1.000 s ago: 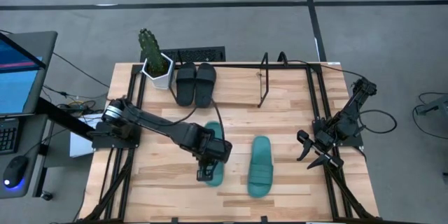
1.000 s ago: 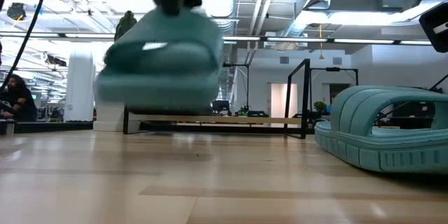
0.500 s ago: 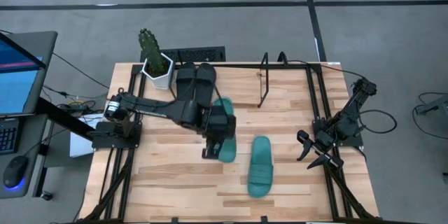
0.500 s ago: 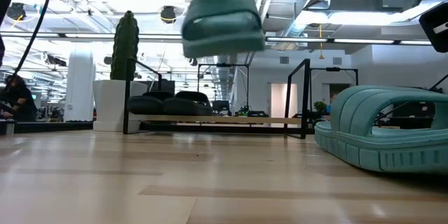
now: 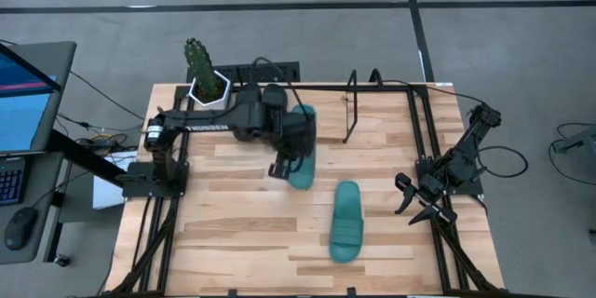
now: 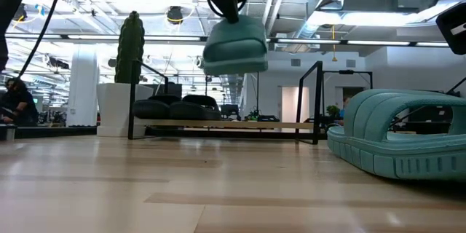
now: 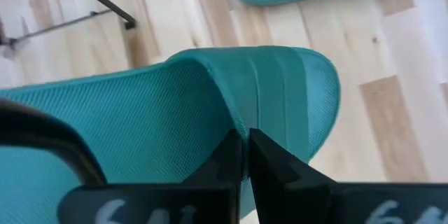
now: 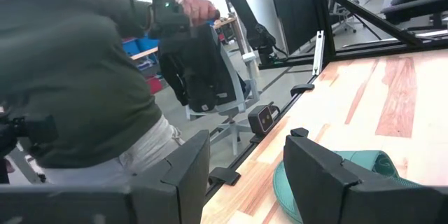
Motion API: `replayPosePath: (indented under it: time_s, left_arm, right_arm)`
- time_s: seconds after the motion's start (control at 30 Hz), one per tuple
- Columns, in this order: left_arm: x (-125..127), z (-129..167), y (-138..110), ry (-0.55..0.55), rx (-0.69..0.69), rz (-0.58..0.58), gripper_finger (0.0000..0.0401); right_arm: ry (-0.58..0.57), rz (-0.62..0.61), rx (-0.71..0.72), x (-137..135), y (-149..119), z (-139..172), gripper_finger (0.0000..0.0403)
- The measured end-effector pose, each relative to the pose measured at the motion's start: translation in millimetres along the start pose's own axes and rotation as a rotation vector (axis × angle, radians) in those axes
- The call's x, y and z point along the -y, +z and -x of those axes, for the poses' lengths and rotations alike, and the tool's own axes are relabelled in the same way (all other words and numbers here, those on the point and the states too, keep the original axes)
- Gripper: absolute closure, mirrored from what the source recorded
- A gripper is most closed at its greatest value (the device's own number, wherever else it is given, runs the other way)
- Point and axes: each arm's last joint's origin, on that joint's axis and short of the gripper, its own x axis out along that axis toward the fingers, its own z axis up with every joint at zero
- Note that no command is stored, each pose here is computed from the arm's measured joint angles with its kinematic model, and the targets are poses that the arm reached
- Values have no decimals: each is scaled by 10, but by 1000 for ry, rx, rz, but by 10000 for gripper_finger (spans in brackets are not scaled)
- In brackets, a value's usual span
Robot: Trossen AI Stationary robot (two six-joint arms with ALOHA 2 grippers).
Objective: Pick and place slides into the shelf
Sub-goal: Put the left green slide on the shelf
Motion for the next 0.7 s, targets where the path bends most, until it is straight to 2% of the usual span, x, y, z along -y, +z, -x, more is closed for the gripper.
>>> replayPosePath:
  time_s: [0.37, 0.7]
  left_arm:
    - [-434, 10, -172, -34, 32, -103, 401]
    - [-791, 39, -345, -41, 76, -144, 401]
  right_arm:
    - [0, 0, 0, 0, 0, 0, 234]
    - [0, 0, 0, 0, 0, 0, 234]
